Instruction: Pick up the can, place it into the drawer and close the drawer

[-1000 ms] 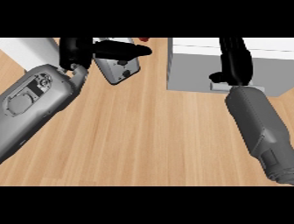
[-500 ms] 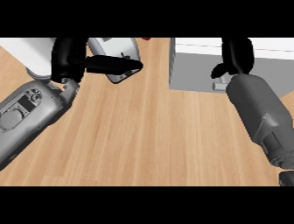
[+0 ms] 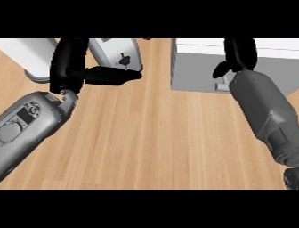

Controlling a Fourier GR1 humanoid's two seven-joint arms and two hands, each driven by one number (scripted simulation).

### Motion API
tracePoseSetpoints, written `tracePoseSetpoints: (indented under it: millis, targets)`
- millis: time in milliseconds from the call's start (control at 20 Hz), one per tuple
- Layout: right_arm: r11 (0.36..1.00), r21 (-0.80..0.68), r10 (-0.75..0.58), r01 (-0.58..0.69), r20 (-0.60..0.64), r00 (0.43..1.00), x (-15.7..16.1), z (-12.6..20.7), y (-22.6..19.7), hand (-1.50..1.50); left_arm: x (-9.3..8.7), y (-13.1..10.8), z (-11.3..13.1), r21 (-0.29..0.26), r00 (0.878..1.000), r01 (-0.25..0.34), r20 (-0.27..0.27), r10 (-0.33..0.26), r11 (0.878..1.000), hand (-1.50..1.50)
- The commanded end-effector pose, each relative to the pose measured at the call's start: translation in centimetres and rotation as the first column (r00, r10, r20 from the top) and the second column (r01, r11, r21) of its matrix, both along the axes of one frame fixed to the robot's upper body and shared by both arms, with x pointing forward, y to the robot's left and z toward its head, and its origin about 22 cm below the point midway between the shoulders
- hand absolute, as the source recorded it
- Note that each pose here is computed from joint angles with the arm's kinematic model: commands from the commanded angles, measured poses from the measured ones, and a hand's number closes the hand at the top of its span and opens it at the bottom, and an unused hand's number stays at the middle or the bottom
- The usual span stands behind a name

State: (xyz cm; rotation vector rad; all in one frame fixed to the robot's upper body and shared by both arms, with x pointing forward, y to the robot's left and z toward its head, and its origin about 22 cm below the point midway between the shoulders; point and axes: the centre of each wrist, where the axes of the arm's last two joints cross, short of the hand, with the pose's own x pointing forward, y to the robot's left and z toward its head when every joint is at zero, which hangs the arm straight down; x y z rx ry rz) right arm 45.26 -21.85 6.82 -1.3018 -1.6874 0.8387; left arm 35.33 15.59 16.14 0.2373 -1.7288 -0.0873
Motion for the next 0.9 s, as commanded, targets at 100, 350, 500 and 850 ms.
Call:
tracePoseSetpoints:
  millis: [100,350,500,850]
  targets:
    - [0.954,0.285,0.064,-0.092,0.104,0.992,1.1,3.0,2.6,-1.50,-0.5,0.8,-0.8,-0.001,1.000,-0.003,-0.018,0.003,1.000,-1.50]
    - [0.885,0.435,0.126,-0.165,0.118,0.985,1.5,4.1,3.6,-1.50,-0.8,1.8,-0.9,-0.003,0.999,-0.032,0.010,0.032,0.999,-1.50]
    - [0.820,0.539,0.138,-0.193,0.140,0.980,1.4,4.1,5.1,-1.50,-0.7,1.9,-2.1,0.001,0.999,-0.030,-0.013,0.030,1.000,-1.50]
    - [0.687,0.691,0.167,-0.224,0.150,0.974,1.6,4.3,5.3,-1.50,-1.2,3.4,-1.9,-0.012,0.999,-0.036,-0.009,0.035,0.999,-1.50]
